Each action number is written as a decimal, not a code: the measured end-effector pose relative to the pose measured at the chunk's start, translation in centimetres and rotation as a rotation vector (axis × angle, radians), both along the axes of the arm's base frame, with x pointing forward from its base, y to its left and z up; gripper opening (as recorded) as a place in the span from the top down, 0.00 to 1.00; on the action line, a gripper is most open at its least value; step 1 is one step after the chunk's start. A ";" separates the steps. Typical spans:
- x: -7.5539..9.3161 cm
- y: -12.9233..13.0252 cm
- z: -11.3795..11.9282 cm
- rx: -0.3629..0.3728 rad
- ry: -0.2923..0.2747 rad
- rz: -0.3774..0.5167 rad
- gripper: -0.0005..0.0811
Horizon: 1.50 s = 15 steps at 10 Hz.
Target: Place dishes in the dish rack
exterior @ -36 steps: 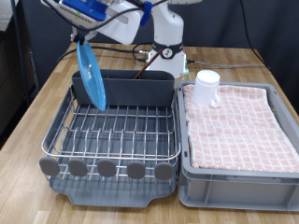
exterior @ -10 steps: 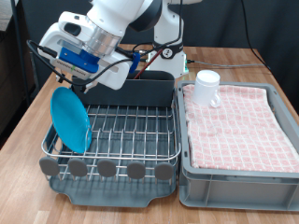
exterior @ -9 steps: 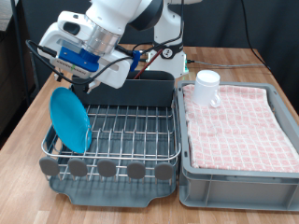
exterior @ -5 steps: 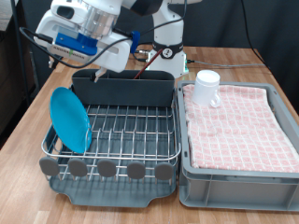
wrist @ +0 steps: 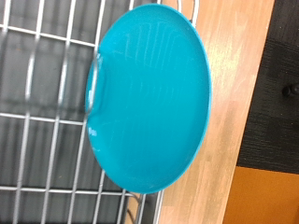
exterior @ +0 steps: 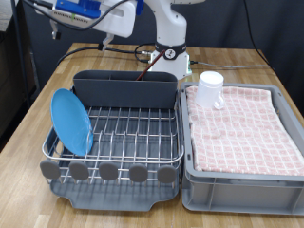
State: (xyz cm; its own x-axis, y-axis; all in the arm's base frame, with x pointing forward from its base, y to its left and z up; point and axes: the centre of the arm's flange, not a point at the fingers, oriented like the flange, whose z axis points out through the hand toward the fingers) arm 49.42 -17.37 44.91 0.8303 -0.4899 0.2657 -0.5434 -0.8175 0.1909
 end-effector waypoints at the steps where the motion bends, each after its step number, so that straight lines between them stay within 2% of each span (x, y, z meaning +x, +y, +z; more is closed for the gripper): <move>1: -0.1 0.7 0.8 0.012 0.010 0.002 0.01; 3: -0.1 2.1 1.7 0.015 0.036 0.013 0.01; 6: 0.1 2.8 1.3 0.024 0.042 0.025 0.01; 8: 0.4 5.7 0.7 0.054 0.049 0.063 0.01; 10: 0.1 9.3 0.3 0.119 0.045 0.096 0.01; 15: -2.6 16.7 -0.5 0.139 0.077 0.184 0.01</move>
